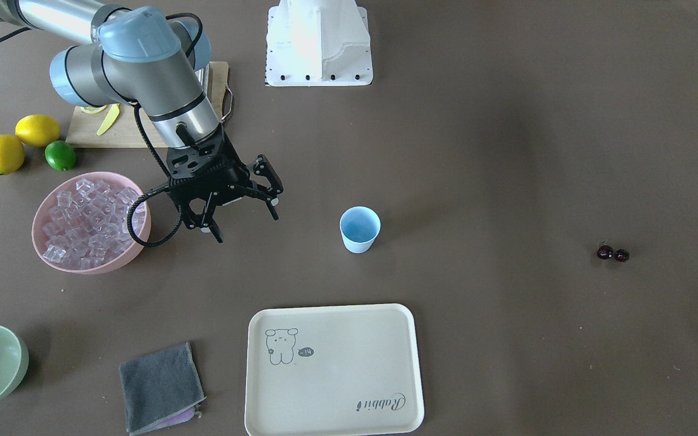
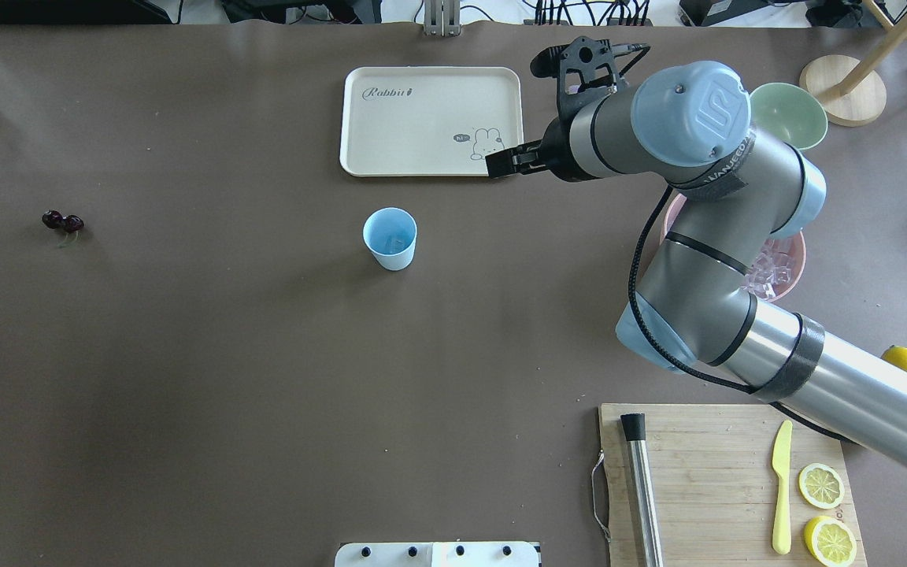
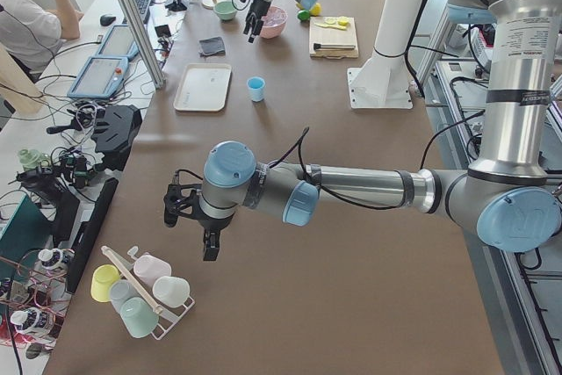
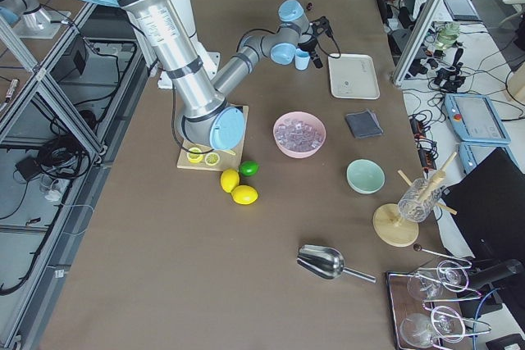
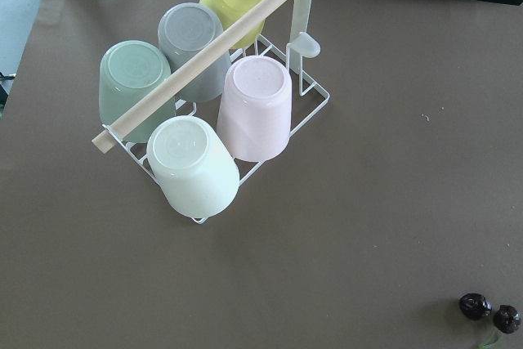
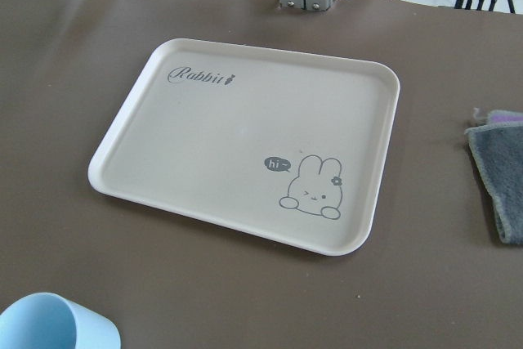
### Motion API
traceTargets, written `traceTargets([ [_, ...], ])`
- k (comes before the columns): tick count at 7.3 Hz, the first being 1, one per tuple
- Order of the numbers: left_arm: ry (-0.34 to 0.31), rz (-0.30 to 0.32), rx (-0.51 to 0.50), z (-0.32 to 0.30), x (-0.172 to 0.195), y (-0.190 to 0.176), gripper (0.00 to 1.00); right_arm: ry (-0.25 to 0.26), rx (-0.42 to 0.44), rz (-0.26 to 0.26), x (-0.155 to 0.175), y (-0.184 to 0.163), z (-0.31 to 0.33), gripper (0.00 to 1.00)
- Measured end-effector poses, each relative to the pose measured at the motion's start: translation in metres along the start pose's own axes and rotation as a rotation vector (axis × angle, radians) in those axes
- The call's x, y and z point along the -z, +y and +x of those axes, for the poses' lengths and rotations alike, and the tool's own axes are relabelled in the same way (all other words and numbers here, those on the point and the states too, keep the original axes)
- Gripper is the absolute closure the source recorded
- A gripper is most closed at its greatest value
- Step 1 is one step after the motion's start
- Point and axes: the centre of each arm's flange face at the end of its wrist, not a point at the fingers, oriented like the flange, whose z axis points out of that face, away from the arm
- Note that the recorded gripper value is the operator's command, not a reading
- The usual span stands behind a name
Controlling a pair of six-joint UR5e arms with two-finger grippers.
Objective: Put ice and cherries in cup
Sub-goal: 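Move the right gripper back over the pink ice bowl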
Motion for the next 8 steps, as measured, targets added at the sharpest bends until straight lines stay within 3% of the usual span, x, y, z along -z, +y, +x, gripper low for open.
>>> traceTargets([
  [3, 0.002, 0.023, -0.024, 0.008, 0.008, -0.004, 0.02, 0.086, -0.138, -0.092, 0.05, -0.008, 0.087, 0.0],
  [6, 0.012, 0.06, -0.058, 0.009, 0.01, 0.002, 0.02, 0.213, -0.216, -0.13, 0.053, 0.031, 0.169, 0.0],
  [8, 0.017, 0.078, -0.074, 0.004, 0.008, 0.011, 0.02, 0.304, -0.264, -0.122, 0.049, 0.053, 0.208, 0.0],
])
